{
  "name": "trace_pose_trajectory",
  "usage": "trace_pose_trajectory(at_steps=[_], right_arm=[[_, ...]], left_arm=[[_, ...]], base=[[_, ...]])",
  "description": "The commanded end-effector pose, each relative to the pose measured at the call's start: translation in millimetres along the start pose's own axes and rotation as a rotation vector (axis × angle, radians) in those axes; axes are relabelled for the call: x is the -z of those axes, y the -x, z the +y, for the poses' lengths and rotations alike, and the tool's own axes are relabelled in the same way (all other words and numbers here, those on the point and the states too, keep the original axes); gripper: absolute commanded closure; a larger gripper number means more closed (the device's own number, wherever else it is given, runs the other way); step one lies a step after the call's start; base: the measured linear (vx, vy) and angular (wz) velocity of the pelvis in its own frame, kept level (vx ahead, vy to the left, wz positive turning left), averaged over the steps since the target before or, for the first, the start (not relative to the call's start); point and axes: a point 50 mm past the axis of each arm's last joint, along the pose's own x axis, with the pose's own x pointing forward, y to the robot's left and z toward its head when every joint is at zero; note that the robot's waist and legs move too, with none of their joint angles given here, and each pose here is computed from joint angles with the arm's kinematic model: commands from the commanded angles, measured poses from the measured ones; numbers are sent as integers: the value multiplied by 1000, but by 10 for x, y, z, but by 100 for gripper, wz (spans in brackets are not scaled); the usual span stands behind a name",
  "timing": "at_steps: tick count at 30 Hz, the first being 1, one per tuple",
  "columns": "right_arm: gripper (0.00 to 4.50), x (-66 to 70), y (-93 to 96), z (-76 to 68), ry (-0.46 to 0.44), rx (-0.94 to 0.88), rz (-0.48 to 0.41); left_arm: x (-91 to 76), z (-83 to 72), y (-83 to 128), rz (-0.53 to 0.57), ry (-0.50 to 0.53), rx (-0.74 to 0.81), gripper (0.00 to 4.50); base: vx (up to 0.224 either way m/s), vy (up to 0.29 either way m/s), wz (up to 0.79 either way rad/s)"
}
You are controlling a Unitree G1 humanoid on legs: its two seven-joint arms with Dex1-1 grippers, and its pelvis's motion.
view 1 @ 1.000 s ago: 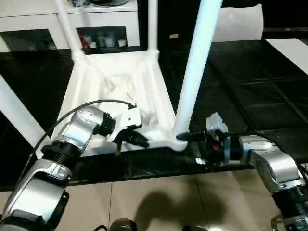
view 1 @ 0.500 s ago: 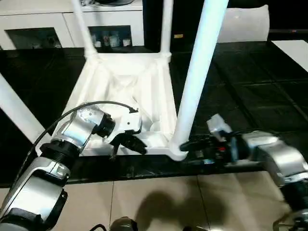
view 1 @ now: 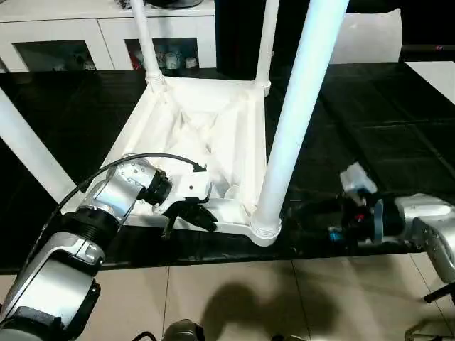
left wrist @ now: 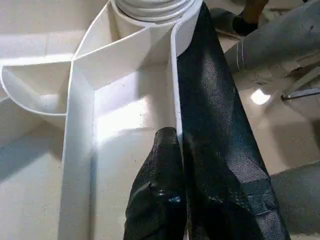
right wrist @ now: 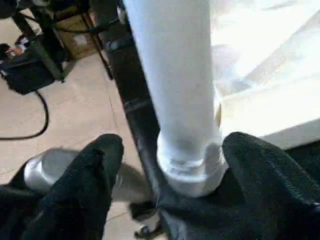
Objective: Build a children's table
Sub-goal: Rotate leg to tighten
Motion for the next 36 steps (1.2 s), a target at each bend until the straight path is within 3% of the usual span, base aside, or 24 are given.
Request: trace_pose_trajectory(at_steps=[1,9,20,29,33,36], right_arm=[[77,-25,-135,-25,31,4,-12],[129,-8,-282,-74,27,-12,-35],[239,25,-342,-65,-5,-61,-33],[257,65,-426,16,-60,-71,-74],[257,88,-625,-5,-88,111,-135],[257,91,-865,-76,-164,323,-187]], left_arm=[[-86,8,-53,13,-70,38,450],[-86,5,-74,2,-74,24,450],[-64,-4,-75,-14,-60,7,450],[-77,32,-106,-92,46,-81,450],[-117,132,-170,-151,164,-239,450],[-182,234,-258,-186,257,-393,450]], base=[[0,0,0],[0,0,0],[0,0,0],[0,0,0],[0,0,0],[-18,-2,-2]])
